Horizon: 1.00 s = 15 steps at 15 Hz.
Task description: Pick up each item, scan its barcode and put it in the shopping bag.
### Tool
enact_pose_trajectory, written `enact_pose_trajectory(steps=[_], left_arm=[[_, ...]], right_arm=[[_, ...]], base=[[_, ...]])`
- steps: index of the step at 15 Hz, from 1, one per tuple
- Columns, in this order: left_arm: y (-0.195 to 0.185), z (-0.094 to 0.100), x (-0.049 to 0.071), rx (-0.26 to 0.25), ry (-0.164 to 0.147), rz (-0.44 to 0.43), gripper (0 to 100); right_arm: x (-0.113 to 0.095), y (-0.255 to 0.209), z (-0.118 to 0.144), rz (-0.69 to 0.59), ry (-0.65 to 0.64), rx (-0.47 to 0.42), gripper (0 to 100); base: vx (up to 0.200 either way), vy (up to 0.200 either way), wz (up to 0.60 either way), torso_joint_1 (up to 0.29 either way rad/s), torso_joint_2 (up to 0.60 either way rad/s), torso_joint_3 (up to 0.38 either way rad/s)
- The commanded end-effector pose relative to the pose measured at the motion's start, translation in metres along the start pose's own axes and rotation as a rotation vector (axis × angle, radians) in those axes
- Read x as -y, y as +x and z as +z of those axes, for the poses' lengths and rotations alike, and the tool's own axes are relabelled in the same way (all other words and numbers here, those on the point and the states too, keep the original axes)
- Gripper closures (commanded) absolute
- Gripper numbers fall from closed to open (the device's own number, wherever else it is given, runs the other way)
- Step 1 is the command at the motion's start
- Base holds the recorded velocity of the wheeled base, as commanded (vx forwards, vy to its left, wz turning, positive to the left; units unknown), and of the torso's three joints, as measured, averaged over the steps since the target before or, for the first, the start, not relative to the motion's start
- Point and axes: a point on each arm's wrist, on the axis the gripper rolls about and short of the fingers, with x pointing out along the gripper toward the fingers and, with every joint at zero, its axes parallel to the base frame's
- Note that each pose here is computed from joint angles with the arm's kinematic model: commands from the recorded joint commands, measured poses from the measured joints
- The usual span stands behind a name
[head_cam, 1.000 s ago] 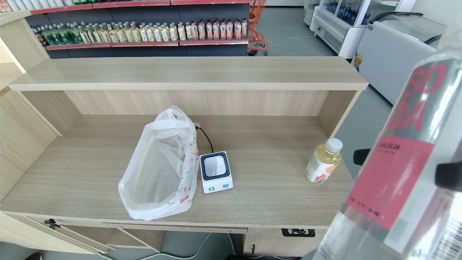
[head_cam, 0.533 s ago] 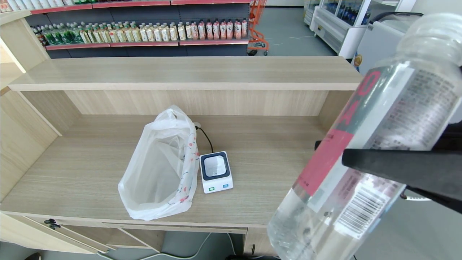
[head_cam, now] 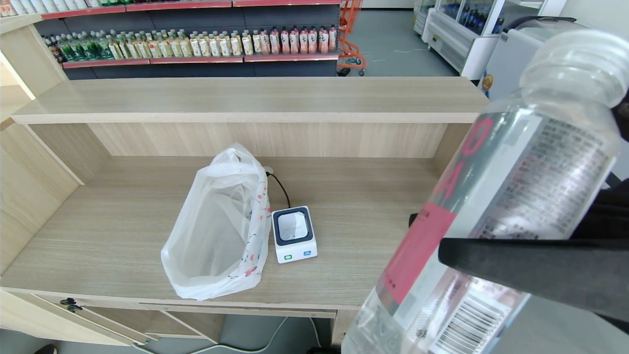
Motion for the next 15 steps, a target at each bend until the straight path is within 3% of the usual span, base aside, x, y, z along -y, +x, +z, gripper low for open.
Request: enact_pose_trajectory(steps=[1, 10, 12, 14, 15], left_arm=[[0.0, 0.0, 0.0, 0.0, 0.0, 0.0, 0], [0.0, 0.0, 0.0, 0.0, 0.0, 0.0, 0], [0.0, 0.0, 0.0, 0.0, 0.0, 0.0, 0], [0.0, 0.0, 0.0, 0.0, 0.0, 0.0, 0], [0.0, 0.0, 0.0, 0.0, 0.0, 0.0, 0]], right_arm=[[0.001, 0.002, -0.001, -0.001, 0.001, -0.005, 100], [0.006, 0.001, -0.001, -0.034, -0.027, -0.013, 100], [0.038, -0.018, 0.001, -0.333, -0.307, -0.034, 100], [0.067, -0.038, 0.007, -0.686, -0.485, -0.08, 100], [0.074, -0.045, 0.009, -0.791, -0.522, -0.095, 100]], base=[[0.0, 0.0, 0.0, 0.0, 0.0, 0.0], [0.0, 0.0, 0.0, 0.0, 0.0, 0.0], [0.0, 0.0, 0.0, 0.0, 0.0, 0.0], [0.0, 0.0, 0.0, 0.0, 0.0, 0.0], [0.0, 0.0, 0.0, 0.0, 0.0, 0.0]])
